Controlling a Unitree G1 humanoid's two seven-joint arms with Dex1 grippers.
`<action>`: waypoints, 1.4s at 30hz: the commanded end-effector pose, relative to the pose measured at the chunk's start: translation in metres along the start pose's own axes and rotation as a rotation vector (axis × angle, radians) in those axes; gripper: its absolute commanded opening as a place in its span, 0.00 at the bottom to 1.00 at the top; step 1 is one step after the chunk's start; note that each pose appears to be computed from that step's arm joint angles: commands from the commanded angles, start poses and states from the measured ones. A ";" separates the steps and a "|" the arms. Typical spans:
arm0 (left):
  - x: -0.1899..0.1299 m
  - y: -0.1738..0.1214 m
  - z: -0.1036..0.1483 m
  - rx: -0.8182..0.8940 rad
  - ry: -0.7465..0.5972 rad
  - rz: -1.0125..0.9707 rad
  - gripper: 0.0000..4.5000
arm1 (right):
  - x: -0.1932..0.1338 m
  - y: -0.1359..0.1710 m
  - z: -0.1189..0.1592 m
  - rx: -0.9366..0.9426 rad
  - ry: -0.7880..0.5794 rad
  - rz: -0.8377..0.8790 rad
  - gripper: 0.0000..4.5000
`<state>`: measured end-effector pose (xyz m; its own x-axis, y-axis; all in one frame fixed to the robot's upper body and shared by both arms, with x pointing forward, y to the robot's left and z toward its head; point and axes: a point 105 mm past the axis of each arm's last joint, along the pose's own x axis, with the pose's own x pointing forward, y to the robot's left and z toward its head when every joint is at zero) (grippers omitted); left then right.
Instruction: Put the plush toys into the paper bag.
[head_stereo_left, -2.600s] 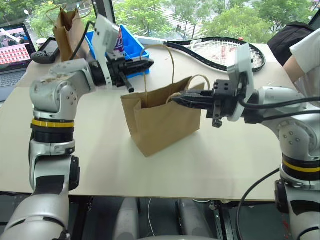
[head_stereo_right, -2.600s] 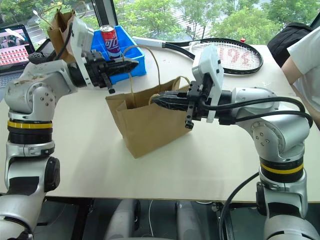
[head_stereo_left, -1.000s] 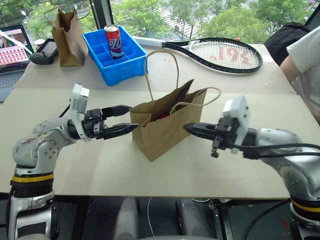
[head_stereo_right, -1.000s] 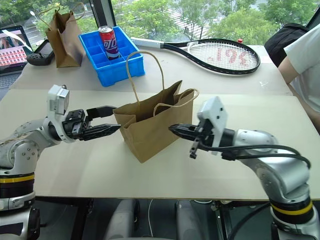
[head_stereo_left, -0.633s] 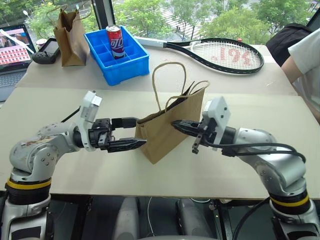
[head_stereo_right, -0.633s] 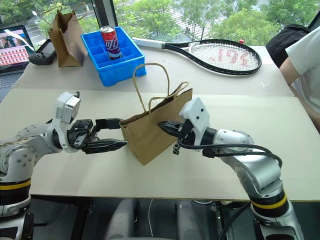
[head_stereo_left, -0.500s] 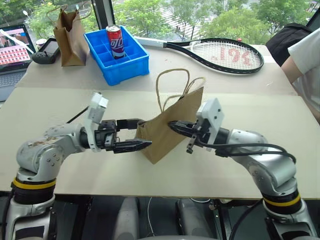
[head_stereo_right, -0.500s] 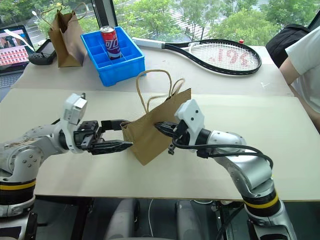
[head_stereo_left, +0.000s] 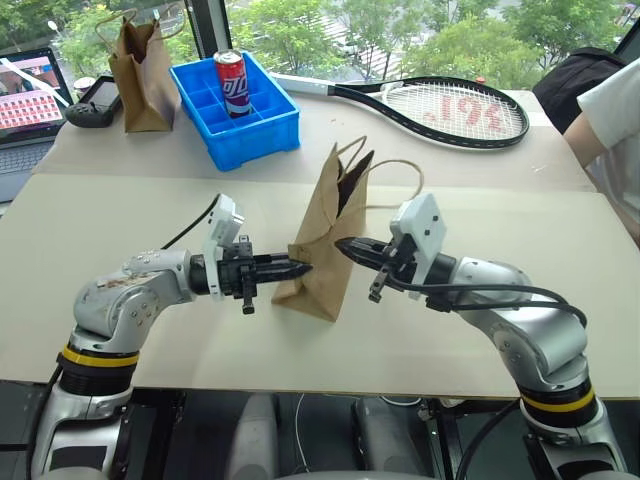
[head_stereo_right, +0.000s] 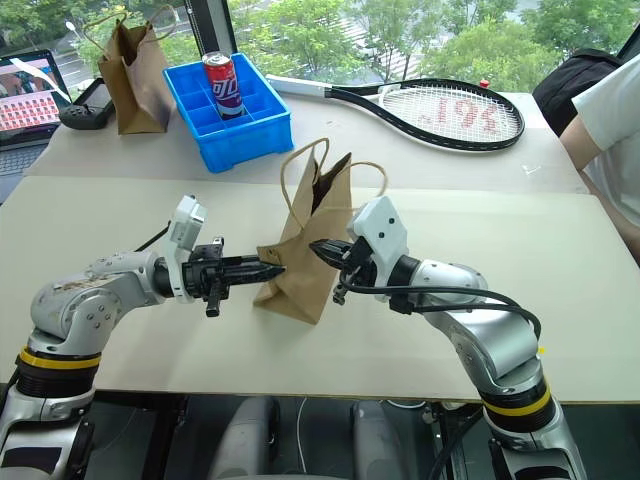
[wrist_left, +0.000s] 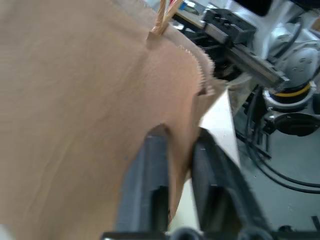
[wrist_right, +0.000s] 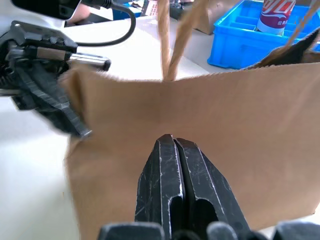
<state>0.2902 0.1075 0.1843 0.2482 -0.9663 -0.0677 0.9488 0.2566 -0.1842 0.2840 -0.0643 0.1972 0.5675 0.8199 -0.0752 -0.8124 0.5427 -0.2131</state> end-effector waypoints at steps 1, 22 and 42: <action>0.003 0.005 0.010 0.046 -0.010 0.003 0.01 | -0.008 0.002 0.013 -0.011 -0.047 -0.008 0.00; -0.020 0.006 0.058 0.470 0.229 -0.421 0.01 | -0.177 -0.085 -0.035 -0.009 0.392 -0.405 0.00; -0.035 0.017 0.043 0.378 0.183 -0.339 0.15 | -0.161 -0.087 -0.032 -0.009 0.382 -0.361 0.00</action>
<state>0.3073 0.1383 0.2110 -0.1166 -0.9611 -0.2502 0.9843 -0.1455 0.1001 0.2666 -0.2494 0.1881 0.8131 0.4544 -0.3638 -0.5604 0.7801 -0.2781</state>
